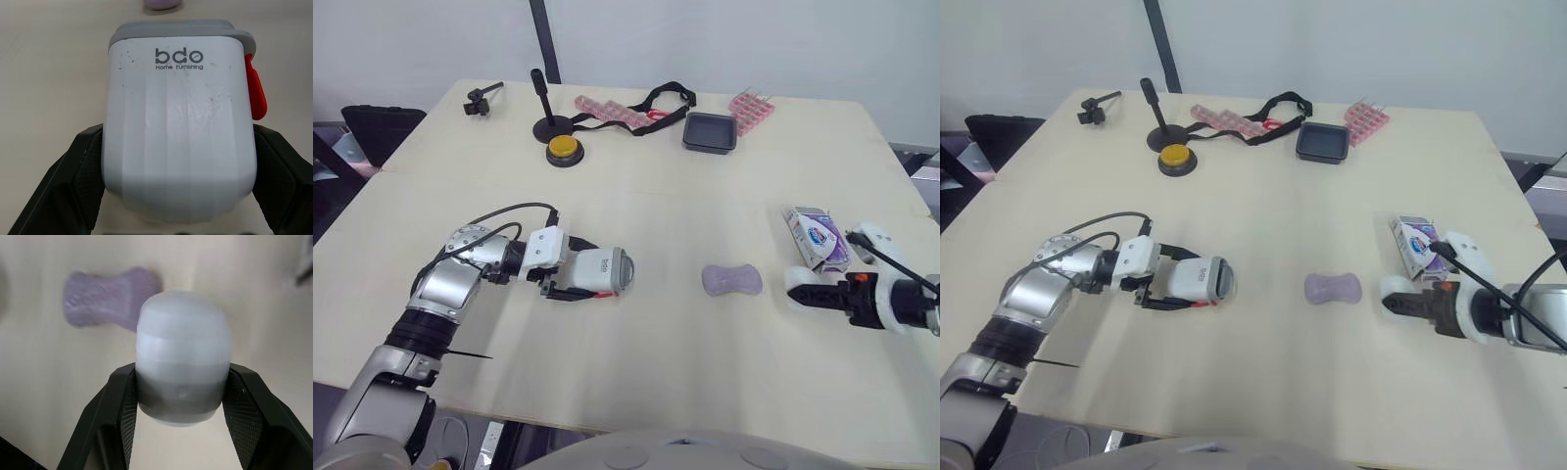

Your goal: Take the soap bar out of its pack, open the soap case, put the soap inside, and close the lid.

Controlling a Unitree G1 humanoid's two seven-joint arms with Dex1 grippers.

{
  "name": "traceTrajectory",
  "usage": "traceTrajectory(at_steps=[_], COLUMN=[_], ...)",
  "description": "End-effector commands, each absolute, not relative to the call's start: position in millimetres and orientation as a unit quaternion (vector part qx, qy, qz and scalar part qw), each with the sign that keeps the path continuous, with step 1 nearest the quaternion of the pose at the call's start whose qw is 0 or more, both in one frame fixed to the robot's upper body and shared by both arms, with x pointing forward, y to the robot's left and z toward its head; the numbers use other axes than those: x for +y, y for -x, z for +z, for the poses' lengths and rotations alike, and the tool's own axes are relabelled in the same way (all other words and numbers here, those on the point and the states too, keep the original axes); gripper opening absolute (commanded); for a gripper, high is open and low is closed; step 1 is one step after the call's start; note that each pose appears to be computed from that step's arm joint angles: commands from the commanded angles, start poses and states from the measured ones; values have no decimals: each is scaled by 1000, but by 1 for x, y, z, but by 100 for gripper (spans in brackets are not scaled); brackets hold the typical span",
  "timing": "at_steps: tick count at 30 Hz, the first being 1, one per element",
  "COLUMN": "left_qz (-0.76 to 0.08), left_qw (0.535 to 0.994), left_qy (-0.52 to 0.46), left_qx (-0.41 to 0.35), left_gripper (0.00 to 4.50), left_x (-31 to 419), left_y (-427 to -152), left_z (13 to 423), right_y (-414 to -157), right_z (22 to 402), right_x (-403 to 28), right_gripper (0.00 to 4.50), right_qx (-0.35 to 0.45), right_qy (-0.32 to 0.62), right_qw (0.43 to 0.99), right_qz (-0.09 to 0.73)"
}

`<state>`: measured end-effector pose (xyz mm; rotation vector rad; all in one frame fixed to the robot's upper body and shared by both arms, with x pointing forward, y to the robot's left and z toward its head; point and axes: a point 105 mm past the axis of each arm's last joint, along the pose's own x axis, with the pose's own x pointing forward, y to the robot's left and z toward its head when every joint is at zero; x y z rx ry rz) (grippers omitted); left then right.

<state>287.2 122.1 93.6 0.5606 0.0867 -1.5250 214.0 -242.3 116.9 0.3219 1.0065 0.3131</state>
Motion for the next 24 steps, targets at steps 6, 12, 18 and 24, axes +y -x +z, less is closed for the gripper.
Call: traceTrajectory(at_steps=[6, 12, 18, 24], left_qz=[-690, -690, -693, -695], left_qw=[675, 675, 671, 669], left_qy=[-260, -261, -262, -263], left_qx=[24, 15, 18, 22], left_gripper=[348, 348, 348, 348], left_x=[115, 111, 110, 113], left_y=[-288, -290, -291, -292], left_z=[98, 101, 99, 99], right_y=[-225, -225, -223, -209], right_z=[109, 103, 134, 188], right_x=[-256, -259, -260, -228], right_gripper=[210, 445, 445, 445], right_qx=[491, 507, 485, 378], right_qy=[-149, -147, -92, 0], right_qw=[853, 845, 860, 882], right_qz=[93, 81, 130, 280])
